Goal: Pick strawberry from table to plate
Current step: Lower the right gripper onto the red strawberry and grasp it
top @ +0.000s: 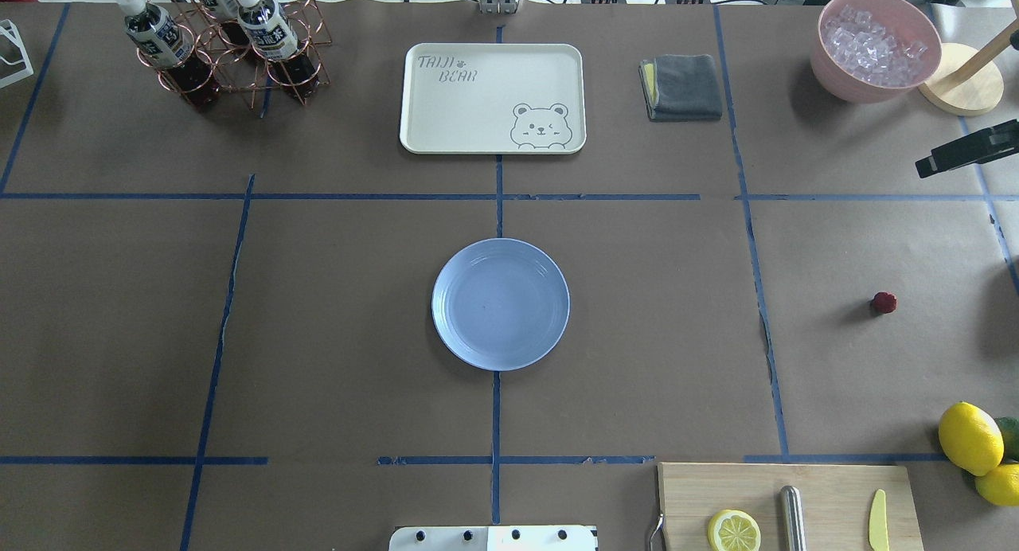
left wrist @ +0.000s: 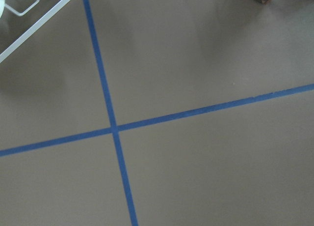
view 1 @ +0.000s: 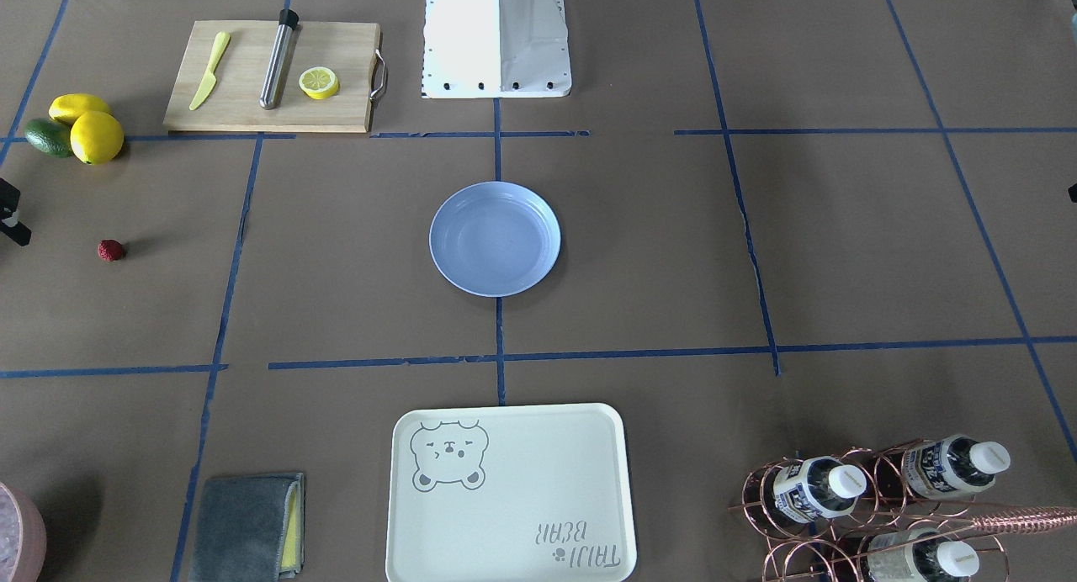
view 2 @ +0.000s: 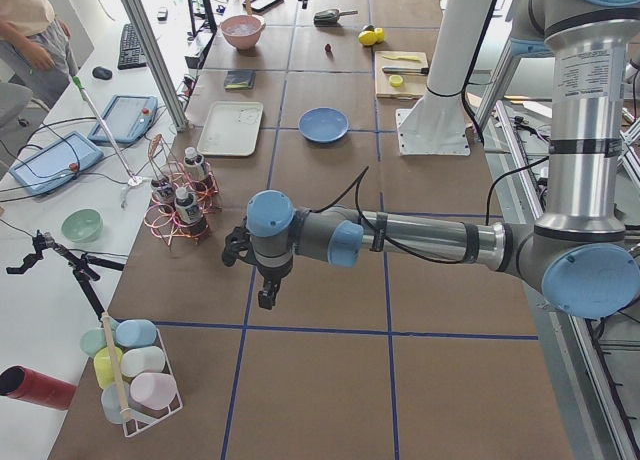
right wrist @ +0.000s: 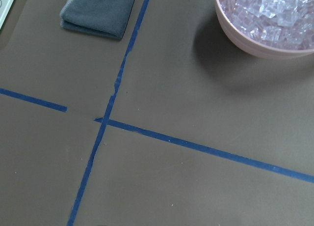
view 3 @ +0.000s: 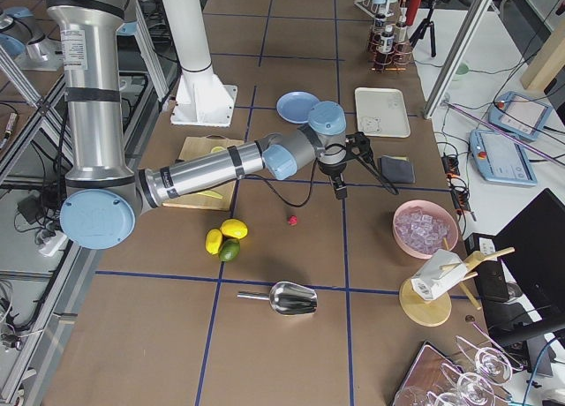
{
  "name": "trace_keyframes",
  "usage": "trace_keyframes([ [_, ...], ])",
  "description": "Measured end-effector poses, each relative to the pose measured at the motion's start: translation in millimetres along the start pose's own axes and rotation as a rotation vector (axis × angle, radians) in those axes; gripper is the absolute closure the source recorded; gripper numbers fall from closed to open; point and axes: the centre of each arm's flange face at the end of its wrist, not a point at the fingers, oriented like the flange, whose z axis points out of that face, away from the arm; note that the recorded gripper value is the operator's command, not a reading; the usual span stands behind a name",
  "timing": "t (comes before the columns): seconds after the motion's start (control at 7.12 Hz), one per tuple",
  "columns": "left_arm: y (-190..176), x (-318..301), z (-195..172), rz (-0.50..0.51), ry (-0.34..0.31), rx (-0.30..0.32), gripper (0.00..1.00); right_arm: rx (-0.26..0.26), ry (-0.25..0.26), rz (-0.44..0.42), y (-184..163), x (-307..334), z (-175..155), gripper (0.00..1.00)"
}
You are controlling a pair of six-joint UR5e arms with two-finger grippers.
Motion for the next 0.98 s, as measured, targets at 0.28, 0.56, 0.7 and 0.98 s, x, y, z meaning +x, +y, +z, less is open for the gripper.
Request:
trace_keyframes([
  [0.28, 20.5, -19.6, 9.3, -0.063, -0.006, -0.082, 0.0, -0.032, 0.036, 0.037, 23.6, -27.1, 33.8, 0.0],
  [0.56, 30.6, -32.7, 4.9, -0.103, -0.02, -0.093, 0.0, 0.0, 0.053, 0.026, 64.3, -22.9, 84.6, 0.01],
  [0.7, 30.8, -33.7, 3.6, -0.106, -0.02, -0.09, 0.0, 0.015, 0.04, 0.015, 86.2, -10.6, 111.9, 0.02],
  [0.98, 29.9, -33.3, 2.5, -0.103, -0.019, -0.086, 0.0, 0.007, 0.055, -0.003, 122.0, 9.0, 143.3, 0.06],
])
